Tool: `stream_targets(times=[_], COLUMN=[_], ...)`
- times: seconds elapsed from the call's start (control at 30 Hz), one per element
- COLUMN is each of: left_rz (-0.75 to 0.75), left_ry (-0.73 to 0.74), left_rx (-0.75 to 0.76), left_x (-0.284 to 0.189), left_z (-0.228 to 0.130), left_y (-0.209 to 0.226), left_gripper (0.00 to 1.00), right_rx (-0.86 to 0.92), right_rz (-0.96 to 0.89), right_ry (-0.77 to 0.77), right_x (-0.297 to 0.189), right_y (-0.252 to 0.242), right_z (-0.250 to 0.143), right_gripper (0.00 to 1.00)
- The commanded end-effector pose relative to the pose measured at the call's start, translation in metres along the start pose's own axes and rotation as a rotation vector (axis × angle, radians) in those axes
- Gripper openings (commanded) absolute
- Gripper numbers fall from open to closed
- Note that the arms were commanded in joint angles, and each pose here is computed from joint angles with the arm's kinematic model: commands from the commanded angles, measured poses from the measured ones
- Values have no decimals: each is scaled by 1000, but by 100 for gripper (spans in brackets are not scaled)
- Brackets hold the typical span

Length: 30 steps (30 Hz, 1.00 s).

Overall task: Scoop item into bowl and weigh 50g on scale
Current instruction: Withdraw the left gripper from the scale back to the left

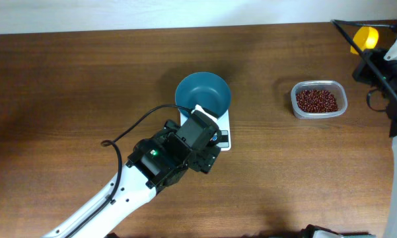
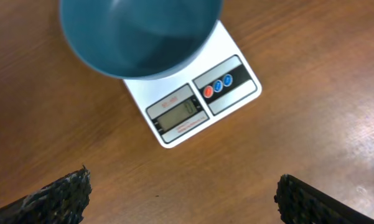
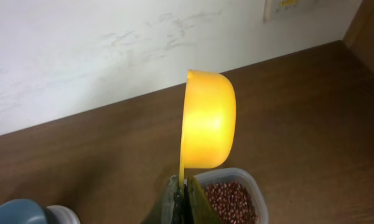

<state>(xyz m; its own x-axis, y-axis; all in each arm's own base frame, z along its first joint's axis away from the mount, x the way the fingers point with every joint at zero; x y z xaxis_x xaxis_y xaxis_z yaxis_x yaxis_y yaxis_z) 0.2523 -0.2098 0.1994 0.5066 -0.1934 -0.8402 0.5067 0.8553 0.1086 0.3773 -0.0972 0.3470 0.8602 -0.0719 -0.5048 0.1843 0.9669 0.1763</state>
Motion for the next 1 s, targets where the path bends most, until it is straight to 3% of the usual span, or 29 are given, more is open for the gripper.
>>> stream_targets(times=[0.0,0.17,0.3,0.47,0.53,0.73,0.97], left_rz=[-176,-190,-43,14,-111,-416,-491], left_ry=[-11,-44,-21,-59,-57,-109,-141], left_rx=[207,202,154,135,288,398,329], left_x=[-11,-33,-44,-48,-48,-58,-64], left_z=[-3,-7,-18,-11,-15,-28,-34], left_y=[-23,0,38,52,39,35,49], left_gripper=[99,99,99,99,99,99,99], right_rx=[-13,-21,-10,-12,-29,-42,-41], right_rz=[21,24,41,87,112,128,175], right_ry=[-15,-52,-81,-85,-99,-139,-110], right_x=[0,5,18,41,49,49,49], right_y=[4,4,8,26,37,43,50], right_z=[4,13,20,21,23,31,25], right_gripper=[4,4,4,4,4,4,4])
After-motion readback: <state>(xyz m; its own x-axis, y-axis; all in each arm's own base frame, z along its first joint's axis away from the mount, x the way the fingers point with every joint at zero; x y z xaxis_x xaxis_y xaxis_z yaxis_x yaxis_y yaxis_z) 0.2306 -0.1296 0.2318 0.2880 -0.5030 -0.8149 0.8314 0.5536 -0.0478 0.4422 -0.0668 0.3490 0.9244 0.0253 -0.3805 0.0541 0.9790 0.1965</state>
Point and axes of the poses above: each gripper's point midway between its finger pads, its own x axis out along the fingers, its own y axis along the line the jaws close on, z = x × y, the point moved 2 cm from there along -x, back along the fingers, and after that the axes turned 1 degree about -x, right-handed, at the moved point
